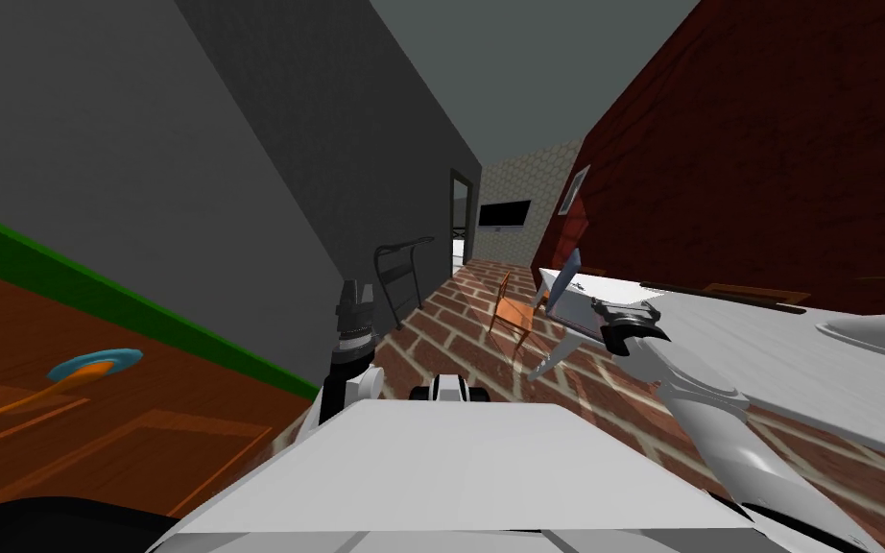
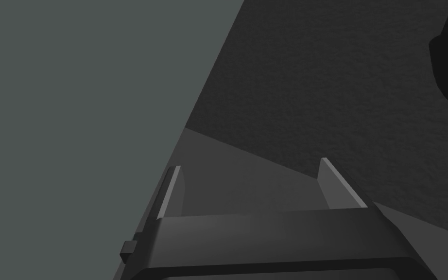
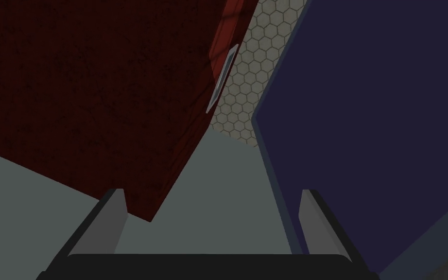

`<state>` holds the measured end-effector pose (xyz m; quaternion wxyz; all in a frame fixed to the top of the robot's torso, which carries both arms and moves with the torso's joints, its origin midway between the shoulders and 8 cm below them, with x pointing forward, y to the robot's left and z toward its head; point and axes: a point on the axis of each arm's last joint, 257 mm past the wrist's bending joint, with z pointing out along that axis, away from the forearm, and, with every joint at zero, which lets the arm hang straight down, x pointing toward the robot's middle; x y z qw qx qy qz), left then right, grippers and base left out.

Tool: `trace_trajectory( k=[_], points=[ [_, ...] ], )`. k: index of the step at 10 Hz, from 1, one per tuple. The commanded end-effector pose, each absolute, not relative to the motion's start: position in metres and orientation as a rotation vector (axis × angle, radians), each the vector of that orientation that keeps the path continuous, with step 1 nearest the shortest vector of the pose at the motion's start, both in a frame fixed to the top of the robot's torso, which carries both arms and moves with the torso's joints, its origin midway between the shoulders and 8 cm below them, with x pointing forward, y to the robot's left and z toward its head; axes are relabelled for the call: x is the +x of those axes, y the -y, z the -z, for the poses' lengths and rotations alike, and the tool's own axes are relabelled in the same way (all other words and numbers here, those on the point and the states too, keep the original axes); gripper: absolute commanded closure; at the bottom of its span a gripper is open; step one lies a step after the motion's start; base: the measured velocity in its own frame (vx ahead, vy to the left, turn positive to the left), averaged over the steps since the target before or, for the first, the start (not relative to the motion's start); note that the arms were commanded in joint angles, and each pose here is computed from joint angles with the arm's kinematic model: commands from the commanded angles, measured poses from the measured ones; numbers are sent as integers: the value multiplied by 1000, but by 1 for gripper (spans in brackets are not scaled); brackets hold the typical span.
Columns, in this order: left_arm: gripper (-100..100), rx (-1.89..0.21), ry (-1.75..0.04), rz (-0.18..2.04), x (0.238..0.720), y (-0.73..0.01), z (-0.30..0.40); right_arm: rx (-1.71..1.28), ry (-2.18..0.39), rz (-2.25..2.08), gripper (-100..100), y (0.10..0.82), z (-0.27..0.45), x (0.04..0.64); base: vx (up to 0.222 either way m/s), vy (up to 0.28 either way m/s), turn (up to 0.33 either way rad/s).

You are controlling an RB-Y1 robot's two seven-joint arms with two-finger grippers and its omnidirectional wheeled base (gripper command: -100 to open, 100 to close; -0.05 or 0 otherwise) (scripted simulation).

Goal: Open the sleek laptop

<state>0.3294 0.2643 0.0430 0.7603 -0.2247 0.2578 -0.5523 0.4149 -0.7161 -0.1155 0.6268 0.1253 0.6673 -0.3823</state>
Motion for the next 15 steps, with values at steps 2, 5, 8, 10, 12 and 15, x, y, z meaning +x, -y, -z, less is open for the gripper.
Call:
trace_trajectory(
  k=[2, 5, 8, 10, 12, 15],
  points=[
    [0, -489, -561, 1202, 329, -264, -43, 241, -1565, 974, -100, 731, 119, 402, 126, 140, -2],
    [0, -489, -561, 1202, 329, -264, -43, 198, -1595, 1061, -100, 745, 121, 390, 124, 150, -5],
    [0, -489, -561, 1202, 329, -264, -43, 156, -1623, 1146, -100, 759, 122, 378, 134, 142, -17],
    [0, -489, -561, 1202, 329, -264, -43, 132, -1637, 1191, -100, 766, 122, 372, 101, 126, 4],
    [0, -489, -561, 1202, 329, -264, -43, 142, -1632, 1188, -100, 775, 113, 369, 52, 15, 1],
    [0, -489, -561, 1202, 329, -264, -43, 168, -1620, 1151, 100, 763, 121, 374, 8, -22, -13]
  ],
)
